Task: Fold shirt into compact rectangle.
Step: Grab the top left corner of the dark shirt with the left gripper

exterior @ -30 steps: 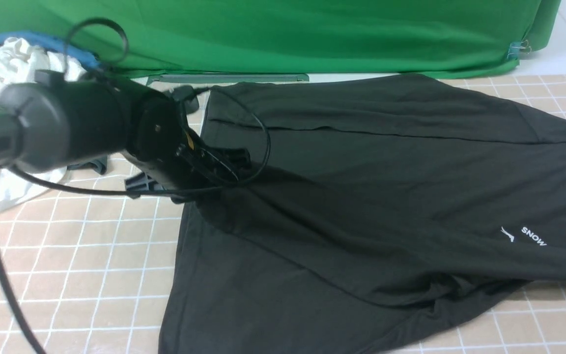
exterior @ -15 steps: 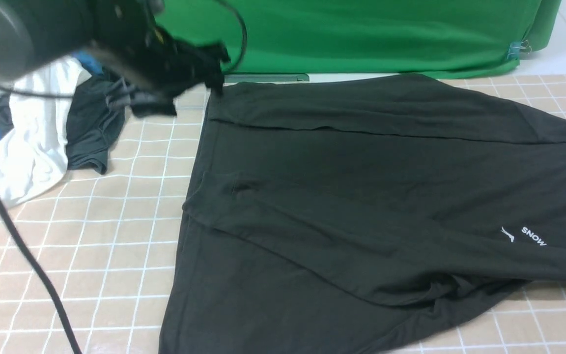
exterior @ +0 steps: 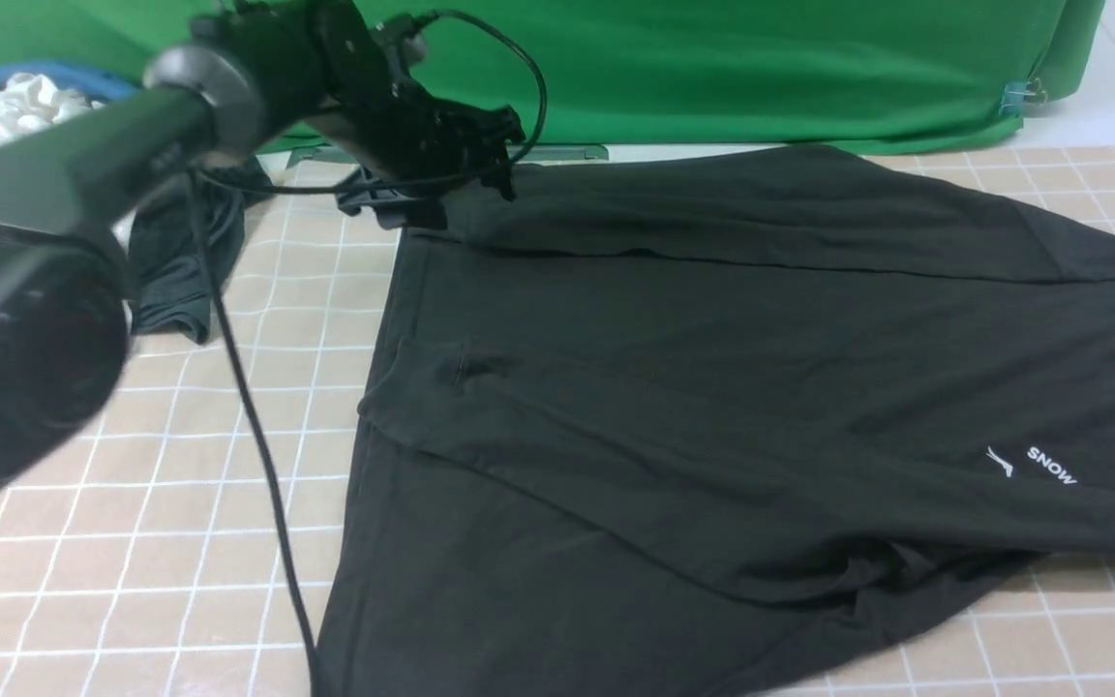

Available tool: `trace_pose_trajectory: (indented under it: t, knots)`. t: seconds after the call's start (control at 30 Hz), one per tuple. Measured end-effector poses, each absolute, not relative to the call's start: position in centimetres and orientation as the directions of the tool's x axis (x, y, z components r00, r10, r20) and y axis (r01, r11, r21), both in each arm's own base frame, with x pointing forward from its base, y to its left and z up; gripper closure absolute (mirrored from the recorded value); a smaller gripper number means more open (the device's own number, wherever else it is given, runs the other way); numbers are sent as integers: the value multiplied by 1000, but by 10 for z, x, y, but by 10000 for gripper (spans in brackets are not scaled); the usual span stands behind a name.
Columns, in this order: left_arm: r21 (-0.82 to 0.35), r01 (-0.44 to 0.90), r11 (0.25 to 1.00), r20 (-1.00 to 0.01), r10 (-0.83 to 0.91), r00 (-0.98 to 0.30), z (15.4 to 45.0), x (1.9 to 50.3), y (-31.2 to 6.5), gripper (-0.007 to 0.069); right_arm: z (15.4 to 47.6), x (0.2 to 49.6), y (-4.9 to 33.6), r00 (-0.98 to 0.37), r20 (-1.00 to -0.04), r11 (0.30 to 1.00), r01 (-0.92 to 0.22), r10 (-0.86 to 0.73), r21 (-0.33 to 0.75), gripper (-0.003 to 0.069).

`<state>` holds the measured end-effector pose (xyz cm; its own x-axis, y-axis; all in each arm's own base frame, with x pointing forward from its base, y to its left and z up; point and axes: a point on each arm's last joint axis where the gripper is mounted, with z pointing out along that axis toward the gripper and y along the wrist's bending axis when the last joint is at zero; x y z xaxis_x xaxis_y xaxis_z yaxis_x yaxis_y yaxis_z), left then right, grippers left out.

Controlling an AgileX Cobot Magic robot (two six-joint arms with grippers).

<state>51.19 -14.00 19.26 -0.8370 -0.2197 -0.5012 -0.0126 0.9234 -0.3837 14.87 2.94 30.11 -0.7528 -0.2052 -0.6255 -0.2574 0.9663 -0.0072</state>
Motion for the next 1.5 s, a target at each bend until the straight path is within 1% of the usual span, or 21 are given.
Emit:
trace_pose_trajectory:
  t: [0.1,0.2,0.3,0.4,0.5,0.53,0.57,0.63,0.73,0.83,0.97,1.1,1.27,1.43,1.5]
  knots:
    - [-389,-15,921,-501,-225,-836,179,521,-142,133,302,150,30,-739,-642,967,-256,-202,-9,452]
    - [-393,-16,919,-497,-227,-837,172,526,-144,146,303,152,30,-727,-657,967,-254,-199,-11,449]
    - [-383,-10,924,-498,-216,-840,172,527,-144,158,304,153,30,-719,-667,967,-253,-197,-13,445]
    - [-345,4,939,-500,-180,-847,179,527,-142,165,305,153,30,-712,-674,968,-252,-195,-14,442]
    - [-322,-2,947,-481,-166,-861,195,525,-141,167,305,154,30,-709,-677,968,-252,-194,-14,442]
    - [-319,-3,948,-474,-162,-865,196,525,-140,167,305,154,30,-709,-677,968,-252,-194,-14,442]
    - [-316,-2,949,-469,-158,-869,205,524,-140,168,305,154,30,-708,-679,968,-252,-194,-14,442]
    - [-315,-2,949,-457,-154,-876,211,522,-140,174,305,154,30,-705,-682,968,-251,-193,-15,442]
    - [-315,-9,949,-441,-155,-884,211,520,-141,174,306,155,30,-701,-686,968,-251,-192,-15,442]
    - [-324,-44,945,-400,-179,-899,206,518,-141,175,306,155,30,-700,-688,968,-250,-192,-15,442]
    - [-327,-110,939,-319,-219,-922,193,516,-141,175,306,155,30,-698,-690,968,-250,-192,-16,442]
    - [-354,-180,918,-284,-288,-915,186,517,-142,175,306,155,30,-698,-690,968,-250,-192,-16,442]
    - [-405,-226,886,-263,-350,-899,183,519,-146,175,307,156,30,-691,-697,968,-249,-190,-17,442]
    - [-458,-238,857,-294,-399,-869,172,528,-149,175,307,156,30,-688,-701,968,-249,-189,-17,442]
    - [-475,-238,847,-309,-414,-856,171,531,-149,175,307,156,30,-687,-702,968,-249,-189,-17,442]
